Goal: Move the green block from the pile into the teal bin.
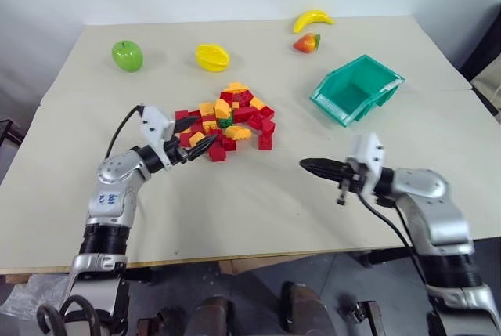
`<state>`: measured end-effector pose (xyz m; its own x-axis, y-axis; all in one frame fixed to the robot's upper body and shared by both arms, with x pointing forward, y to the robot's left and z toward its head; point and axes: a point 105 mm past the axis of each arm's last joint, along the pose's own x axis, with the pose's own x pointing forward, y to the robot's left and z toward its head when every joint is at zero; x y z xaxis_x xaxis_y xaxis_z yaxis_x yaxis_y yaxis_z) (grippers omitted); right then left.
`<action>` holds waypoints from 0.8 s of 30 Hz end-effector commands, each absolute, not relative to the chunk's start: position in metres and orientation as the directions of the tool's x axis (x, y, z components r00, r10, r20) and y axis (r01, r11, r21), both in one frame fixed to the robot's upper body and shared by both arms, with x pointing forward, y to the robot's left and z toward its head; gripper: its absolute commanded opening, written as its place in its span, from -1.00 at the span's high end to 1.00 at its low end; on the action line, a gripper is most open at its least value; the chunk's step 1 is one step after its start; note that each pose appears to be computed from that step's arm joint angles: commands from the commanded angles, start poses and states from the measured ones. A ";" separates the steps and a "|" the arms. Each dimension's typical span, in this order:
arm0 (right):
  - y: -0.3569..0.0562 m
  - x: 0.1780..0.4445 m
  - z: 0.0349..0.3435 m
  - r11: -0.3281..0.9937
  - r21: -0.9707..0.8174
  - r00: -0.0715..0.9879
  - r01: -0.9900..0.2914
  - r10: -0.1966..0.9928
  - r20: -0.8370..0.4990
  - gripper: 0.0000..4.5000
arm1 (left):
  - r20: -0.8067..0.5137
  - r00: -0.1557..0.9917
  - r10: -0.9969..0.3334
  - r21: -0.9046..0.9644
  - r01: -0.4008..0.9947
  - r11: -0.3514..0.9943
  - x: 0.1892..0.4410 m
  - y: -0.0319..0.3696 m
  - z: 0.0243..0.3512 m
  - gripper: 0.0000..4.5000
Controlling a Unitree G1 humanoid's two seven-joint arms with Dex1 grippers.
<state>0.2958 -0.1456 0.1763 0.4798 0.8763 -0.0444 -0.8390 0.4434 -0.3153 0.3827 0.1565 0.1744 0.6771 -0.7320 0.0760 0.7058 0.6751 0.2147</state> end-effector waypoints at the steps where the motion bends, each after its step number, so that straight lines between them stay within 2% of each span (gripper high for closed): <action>1: -0.156 0.282 0.192 0.485 -0.344 0.513 -0.804 0.858 0.013 1.00 | 0.083 0.648 -0.757 0.252 0.721 0.645 0.389 0.148 0.186 -0.08; 4: -0.183 0.279 0.200 0.622 -0.356 0.627 -0.697 0.770 0.117 1.00 | 0.051 0.624 -0.780 0.277 0.741 0.611 0.402 0.128 0.187 0.33; 8: -0.207 0.280 0.197 0.728 -0.271 0.723 -0.630 0.677 0.137 1.00 | 0.033 0.614 -0.789 0.269 0.754 0.599 0.411 0.116 0.185 0.88; 9: -0.210 0.278 0.198 0.744 -0.240 0.733 -0.624 0.663 0.152 0.93 | 0.028 0.605 -0.796 0.266 0.763 0.589 0.413 0.111 0.185 1.00; 13: -0.216 0.270 0.200 0.760 -0.200 0.742 -0.619 0.649 0.171 0.48 | -0.003 0.594 -0.804 0.273 0.774 0.571 0.423 0.097 0.185 1.00; 19: -0.211 0.263 0.206 0.767 -0.216 0.747 -0.604 0.640 0.182 -0.42 | -0.044 0.581 -0.813 0.270 0.790 0.550 0.437 0.072 0.190 1.00; 23: -0.203 0.262 0.211 0.769 -0.204 0.742 -0.606 0.639 0.204 -0.99 | -0.093 0.648 -0.756 0.267 0.747 0.608 0.449 0.070 0.186 1.00; 24: -0.202 0.263 0.213 0.773 -0.201 0.743 -0.601 0.634 0.216 -0.99 | -0.112 0.664 -0.739 0.253 0.739 0.625 0.452 0.071 0.183 1.00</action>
<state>0.2674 -0.2070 0.1988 0.7594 0.6288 0.1669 -0.6041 0.7768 -0.1778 0.4468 0.0693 0.1770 0.6344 -0.7653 -0.1088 0.7645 0.6003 0.2350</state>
